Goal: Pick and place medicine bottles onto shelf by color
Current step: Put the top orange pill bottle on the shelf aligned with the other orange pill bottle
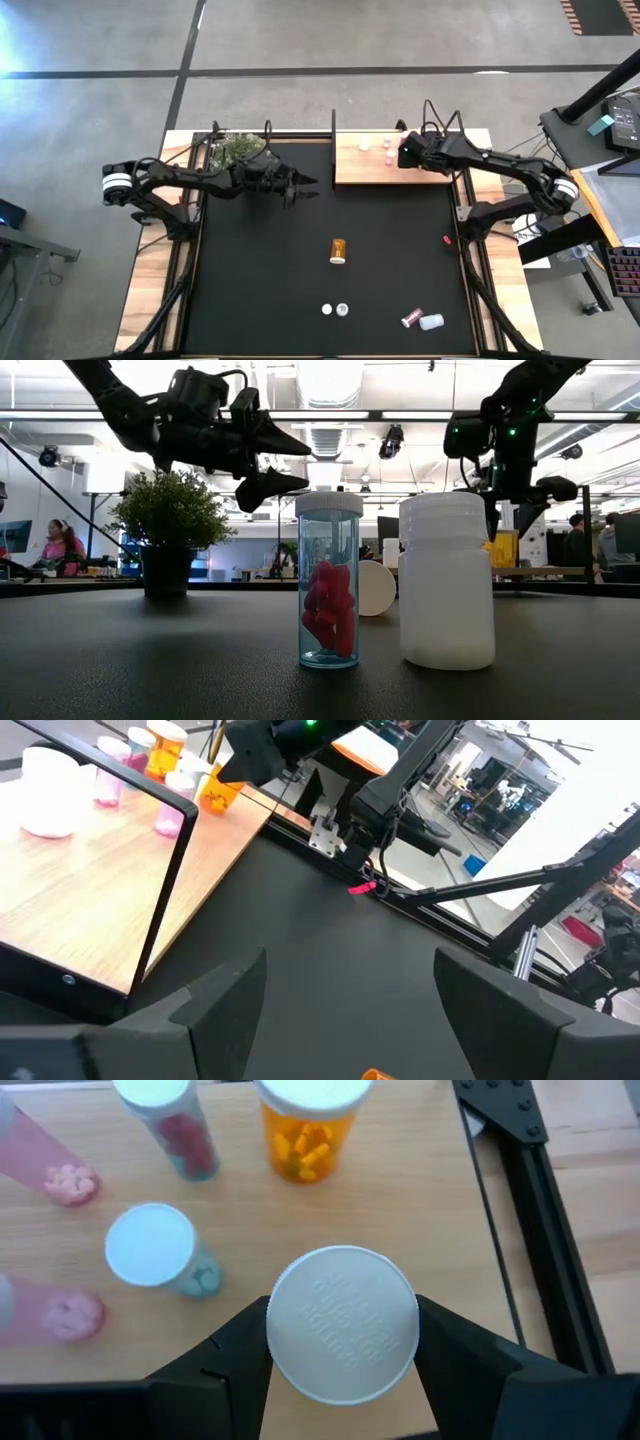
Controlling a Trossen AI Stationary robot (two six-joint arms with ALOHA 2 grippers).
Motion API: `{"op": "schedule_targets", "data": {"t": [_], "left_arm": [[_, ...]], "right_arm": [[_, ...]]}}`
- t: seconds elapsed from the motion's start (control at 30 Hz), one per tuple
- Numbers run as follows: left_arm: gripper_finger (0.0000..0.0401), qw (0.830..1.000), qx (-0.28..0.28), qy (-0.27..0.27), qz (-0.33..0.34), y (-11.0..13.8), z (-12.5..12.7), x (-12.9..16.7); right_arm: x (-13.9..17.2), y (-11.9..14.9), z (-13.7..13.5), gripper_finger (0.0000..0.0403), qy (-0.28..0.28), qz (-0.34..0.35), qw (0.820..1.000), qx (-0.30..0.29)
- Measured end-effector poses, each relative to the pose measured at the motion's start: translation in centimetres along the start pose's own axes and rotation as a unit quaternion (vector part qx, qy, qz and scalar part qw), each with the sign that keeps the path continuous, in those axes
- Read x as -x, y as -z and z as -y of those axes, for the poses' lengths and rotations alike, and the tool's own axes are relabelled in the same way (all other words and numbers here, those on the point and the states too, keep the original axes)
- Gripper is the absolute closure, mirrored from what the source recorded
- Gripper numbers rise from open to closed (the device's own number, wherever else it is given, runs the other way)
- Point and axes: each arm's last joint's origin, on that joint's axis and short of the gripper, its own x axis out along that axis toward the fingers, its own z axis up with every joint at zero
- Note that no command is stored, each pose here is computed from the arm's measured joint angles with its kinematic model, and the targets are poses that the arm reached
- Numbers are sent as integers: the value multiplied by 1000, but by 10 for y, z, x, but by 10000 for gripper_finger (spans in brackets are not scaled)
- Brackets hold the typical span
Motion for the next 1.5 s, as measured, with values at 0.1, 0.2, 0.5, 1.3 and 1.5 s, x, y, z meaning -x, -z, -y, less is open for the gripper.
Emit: {"op": "schedule_targets", "data": {"t": [0.1,0.2,0.5,1.3,1.5], "left_arm": [[129,1000,0,-2,2,-1,-1,0],[129,1000,0,-3,2,-1,-1,0],[129,1000,0,-5,4,-2,-3,1],[129,1000,-2,-5,3,-2,-3,1],[129,1000,-3,-5,3,-2,-3,1]], "right_arm": [[-3,-4,3,206,1,-3,1000,3],[-5,-8,6,206,6,-5,1000,0],[-8,-14,7,206,3,0,1000,11],[-9,-17,5,157,-11,14,999,33],[-9,-17,5,156,-11,14,999,33]]}}
